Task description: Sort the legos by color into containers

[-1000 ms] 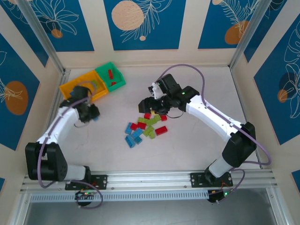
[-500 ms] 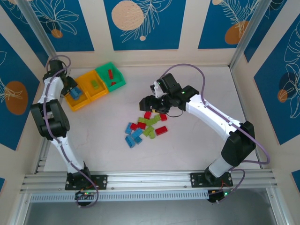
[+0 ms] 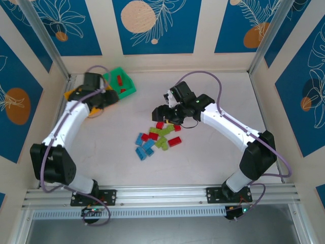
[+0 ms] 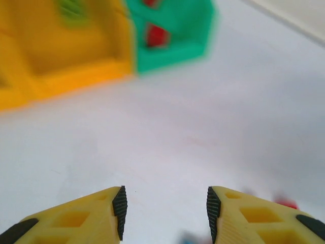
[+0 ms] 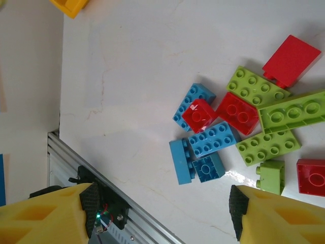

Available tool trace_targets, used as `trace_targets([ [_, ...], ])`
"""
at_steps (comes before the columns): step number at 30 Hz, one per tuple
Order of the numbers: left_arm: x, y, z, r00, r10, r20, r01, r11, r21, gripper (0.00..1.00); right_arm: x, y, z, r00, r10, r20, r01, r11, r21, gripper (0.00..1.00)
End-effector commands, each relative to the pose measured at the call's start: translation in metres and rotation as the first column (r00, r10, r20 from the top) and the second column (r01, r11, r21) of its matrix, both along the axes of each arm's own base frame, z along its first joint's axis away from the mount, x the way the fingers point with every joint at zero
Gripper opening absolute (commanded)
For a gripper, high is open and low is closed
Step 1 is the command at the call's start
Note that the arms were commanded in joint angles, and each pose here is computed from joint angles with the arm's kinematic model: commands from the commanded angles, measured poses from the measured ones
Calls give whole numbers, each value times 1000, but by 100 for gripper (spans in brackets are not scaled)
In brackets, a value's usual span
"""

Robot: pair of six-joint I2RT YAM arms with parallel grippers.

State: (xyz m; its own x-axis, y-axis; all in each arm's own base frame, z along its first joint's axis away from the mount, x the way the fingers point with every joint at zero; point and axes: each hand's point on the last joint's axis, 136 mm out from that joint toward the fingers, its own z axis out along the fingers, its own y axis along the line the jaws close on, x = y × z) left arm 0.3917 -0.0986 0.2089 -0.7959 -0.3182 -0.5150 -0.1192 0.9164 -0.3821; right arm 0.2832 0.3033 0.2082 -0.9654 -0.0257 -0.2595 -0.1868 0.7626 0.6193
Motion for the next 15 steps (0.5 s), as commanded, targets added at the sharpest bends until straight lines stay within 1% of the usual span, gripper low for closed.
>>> trace_targets([
  [1,-42,-44,-33,980,-169,-106,173,984,36,46,6,-19,-22,995,-91,-46,87,993,-76,71],
  [2,-52,-59,-38,969,-219,-118,226,973,48,46,7,-25,-26,991,-124,-58,118,989,-94,71],
  [4,-74,-89,-49,928,-343,-144,356,931,77,47,11,-43,-36,975,-202,-91,192,976,-106,71],
  [6,-90,-104,-63,892,-415,-180,438,891,116,47,12,-55,-41,963,-244,-111,234,968,-95,71],
  [8,-102,-113,-77,859,-463,-219,495,861,119,49,11,-62,-44,958,-263,-114,253,963,-90,71],
  [10,-114,-122,-93,809,-529,-256,568,816,111,54,8,-67,-46,956,-270,-117,259,961,-98,71],
  [11,-118,-124,-100,781,-561,-274,608,784,125,58,7,-68,-47,955,-272,-119,260,960,-102,71],
  [12,-122,-123,-110,753,-582,-308,645,746,166,62,6,-69,-48,954,-274,-121,262,959,-106,71],
  [13,-123,-120,-117,736,-585,-341,666,715,213,67,5,-71,-49,953,-277,-121,264,958,-111,71],
  [15,-125,-121,-129,711,-597,-372,695,680,234,74,4,-72,-50,952,-281,-121,269,957,-112,71],
])
